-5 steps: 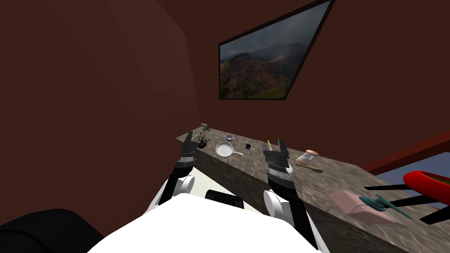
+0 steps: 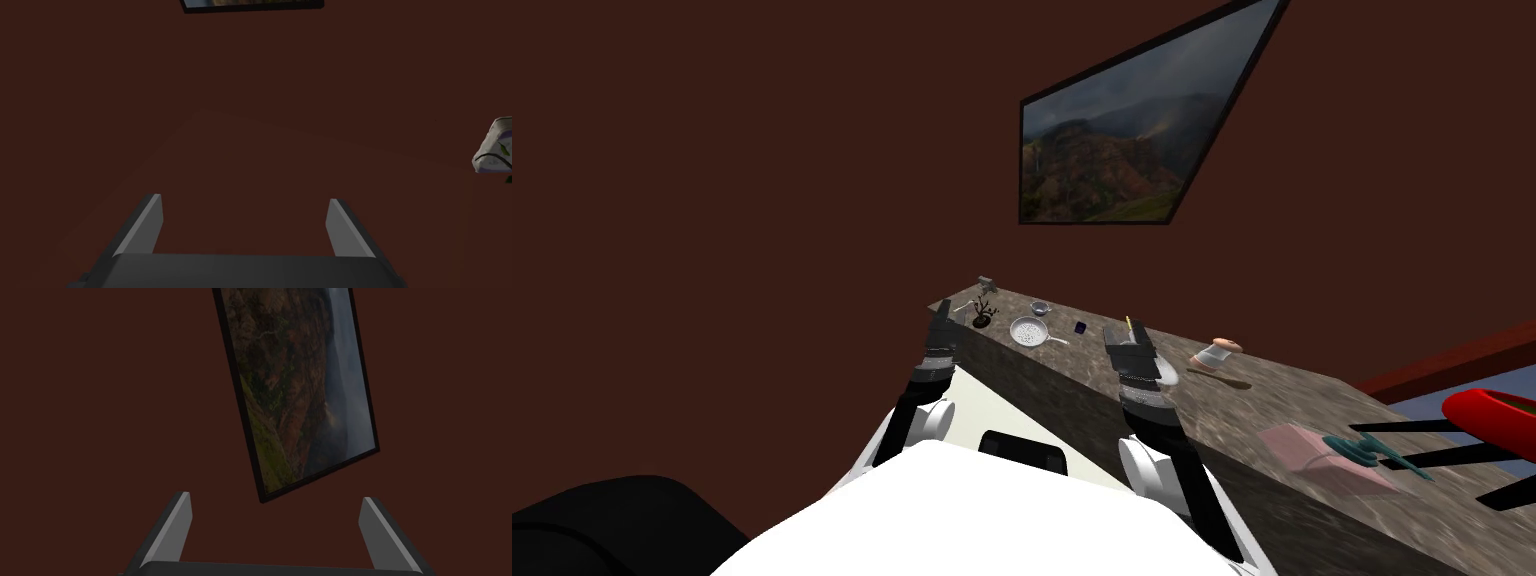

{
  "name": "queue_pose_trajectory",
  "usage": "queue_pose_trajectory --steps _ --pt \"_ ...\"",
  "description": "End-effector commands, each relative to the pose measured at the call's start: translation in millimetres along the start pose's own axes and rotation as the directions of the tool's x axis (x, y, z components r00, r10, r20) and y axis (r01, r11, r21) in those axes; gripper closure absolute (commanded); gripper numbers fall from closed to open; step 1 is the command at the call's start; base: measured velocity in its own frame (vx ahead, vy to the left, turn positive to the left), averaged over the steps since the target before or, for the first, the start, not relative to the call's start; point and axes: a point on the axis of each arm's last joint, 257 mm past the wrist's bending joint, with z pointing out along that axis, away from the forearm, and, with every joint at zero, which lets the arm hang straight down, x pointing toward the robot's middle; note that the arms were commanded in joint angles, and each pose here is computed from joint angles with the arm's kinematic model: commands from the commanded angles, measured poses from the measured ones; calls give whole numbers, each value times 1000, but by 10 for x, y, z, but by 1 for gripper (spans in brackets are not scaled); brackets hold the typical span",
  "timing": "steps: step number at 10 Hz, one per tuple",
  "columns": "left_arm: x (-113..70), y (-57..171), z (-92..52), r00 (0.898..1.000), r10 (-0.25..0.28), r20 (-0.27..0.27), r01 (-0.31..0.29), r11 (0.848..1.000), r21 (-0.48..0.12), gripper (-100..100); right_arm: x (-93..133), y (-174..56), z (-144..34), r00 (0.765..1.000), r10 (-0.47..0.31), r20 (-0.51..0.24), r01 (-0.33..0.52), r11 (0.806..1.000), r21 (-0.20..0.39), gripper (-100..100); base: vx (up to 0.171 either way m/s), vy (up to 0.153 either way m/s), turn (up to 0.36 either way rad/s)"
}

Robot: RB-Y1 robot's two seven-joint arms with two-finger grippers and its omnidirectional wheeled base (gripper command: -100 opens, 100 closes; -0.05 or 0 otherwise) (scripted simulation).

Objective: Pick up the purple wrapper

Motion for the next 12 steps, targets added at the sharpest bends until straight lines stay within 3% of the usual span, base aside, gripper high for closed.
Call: queue_pose_trajectory --steps 1,8,12 --pt "0 0 0 1000 0 0 0 1000 0 0 14 -56 -12 1000 -6 -22 6 1000 15 -100 -97 12 34" --pt "0 0 0 1000 0 0 0 1000 0 0 32 -479 -160 986 -46 -160 68 988 137 -100 -95 20 95" --pt "0 0 0 1000 0 0 0 1000 0 0 -29 -748 -307 969 -70 -235 122 969 217 -100 -76 19 104"
